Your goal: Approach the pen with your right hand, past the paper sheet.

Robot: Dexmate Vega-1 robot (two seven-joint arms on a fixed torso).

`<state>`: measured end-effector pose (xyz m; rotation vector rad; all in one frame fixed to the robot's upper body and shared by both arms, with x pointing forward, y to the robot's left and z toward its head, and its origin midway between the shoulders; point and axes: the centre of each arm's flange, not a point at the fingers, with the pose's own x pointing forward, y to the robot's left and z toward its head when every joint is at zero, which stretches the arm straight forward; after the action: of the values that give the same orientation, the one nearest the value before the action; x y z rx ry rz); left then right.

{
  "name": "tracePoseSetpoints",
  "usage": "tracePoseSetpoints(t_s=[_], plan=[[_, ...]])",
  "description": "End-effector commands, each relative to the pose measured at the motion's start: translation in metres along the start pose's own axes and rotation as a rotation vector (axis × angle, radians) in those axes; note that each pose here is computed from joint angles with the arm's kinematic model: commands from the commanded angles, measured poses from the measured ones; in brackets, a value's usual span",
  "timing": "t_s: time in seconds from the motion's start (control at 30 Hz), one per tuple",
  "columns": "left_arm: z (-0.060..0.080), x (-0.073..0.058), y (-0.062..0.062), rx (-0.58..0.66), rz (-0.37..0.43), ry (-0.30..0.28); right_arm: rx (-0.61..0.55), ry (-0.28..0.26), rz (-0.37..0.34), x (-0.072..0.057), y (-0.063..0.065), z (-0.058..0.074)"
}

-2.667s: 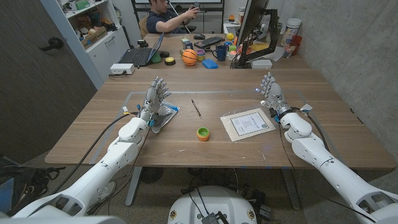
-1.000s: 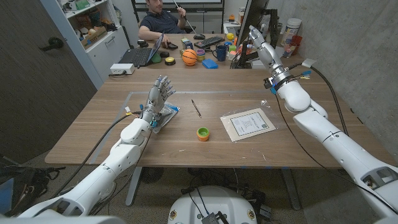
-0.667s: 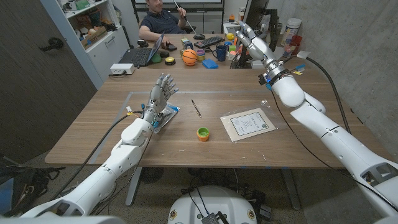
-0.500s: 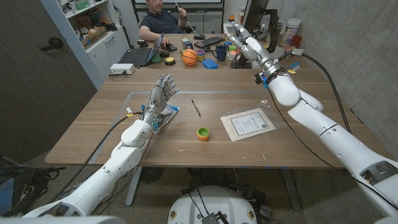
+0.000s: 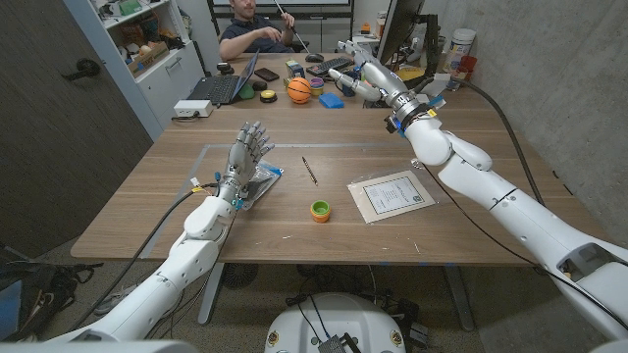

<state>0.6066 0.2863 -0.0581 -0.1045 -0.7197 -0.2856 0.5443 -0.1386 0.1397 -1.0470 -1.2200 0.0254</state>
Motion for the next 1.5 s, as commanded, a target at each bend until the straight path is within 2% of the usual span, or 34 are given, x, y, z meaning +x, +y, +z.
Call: tracePoseSetpoints(t_s=[0.03, 0.53, 0.77, 1.13, 1.5], plan=[[-0.002, -0.014, 0.018, 0.003, 0.042, 0.001, -0.118, 0.000, 0.072, 0.019, 0.028, 0.011], [-0.006, -0.014, 0.027, -0.005, 0.045, 0.006, -0.155, 0.067, 0.192, 0.028, 0.068, -0.005], [-0.008, -0.013, 0.031, -0.005, 0.046, 0.010, -0.166, 0.079, 0.228, 0.028, 0.081, -0.009], [-0.012, -0.012, 0.034, -0.014, 0.049, 0.011, -0.190, 0.061, 0.256, 0.033, 0.091, -0.006], [-0.015, -0.011, 0.036, -0.012, 0.051, 0.021, -0.199, 0.053, 0.299, 0.034, 0.108, -0.002]])
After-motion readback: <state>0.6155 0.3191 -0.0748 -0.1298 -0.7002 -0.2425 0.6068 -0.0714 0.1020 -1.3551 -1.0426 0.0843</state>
